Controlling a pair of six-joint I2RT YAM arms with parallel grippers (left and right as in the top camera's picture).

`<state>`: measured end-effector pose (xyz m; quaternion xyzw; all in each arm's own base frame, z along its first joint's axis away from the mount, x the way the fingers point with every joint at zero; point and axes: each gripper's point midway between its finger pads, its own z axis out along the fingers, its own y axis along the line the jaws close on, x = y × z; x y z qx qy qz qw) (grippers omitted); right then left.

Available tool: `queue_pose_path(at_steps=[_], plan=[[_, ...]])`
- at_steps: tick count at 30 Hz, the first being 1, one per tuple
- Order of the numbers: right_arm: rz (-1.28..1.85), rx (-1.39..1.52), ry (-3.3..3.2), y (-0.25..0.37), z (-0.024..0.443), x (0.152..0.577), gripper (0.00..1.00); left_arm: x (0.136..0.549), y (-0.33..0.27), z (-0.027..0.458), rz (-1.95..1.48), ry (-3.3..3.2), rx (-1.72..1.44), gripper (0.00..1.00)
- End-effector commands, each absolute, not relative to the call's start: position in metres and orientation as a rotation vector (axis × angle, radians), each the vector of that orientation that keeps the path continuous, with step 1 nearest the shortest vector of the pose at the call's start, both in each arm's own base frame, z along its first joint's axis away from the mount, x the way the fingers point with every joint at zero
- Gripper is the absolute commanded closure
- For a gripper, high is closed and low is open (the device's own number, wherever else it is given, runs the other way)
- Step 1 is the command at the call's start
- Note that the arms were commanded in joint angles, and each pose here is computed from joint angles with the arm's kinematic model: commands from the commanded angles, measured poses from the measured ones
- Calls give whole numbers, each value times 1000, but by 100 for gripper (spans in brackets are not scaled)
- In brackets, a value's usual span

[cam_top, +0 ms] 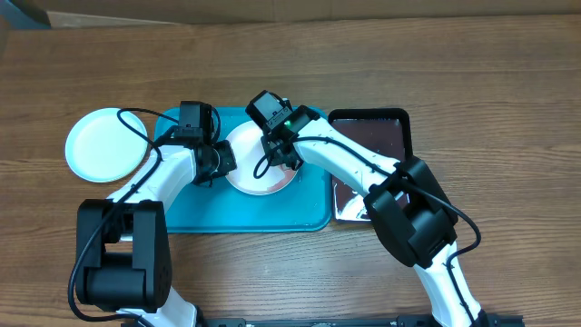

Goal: Clean dirty plates on tray and stack at the side
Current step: 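Scrub the white plate's red stain with the sponge in the right gripper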

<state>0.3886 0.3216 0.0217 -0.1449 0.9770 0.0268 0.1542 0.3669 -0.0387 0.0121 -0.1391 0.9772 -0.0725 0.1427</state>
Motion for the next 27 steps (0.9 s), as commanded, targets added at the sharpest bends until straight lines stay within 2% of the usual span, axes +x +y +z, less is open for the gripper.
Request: queue_pose_path(at_steps=[1, 10, 13, 14, 21, 24, 27], plan=[[291, -436, 2943, 342, -2, 362, 96, 371, -41, 10, -204, 2822, -378, 96], [723, -549, 3001, 382, 12, 330, 96, 371, -41, 10, -205, 2821, -377, 96], [928, -651, 2927, 398, 33, 332, 96, 371, -41, 10, -205, 2821, -377, 96], [1007, -639, 2884, 400, 54, 345, 96, 371, -41, 10, -205, 2822, -377, 96], [1035, -565, 2780, 375, 113, 391, 96, 370, -41, 9, -203, 2825, -378, 96], [994, -558, 2775, 363, 112, 399, 96, 370, -41, 9, -204, 2824, -378, 96], [813, -506, 2808, 344, 95, 411, 96, 370, -41, 9, -204, 2825, -378, 96]])
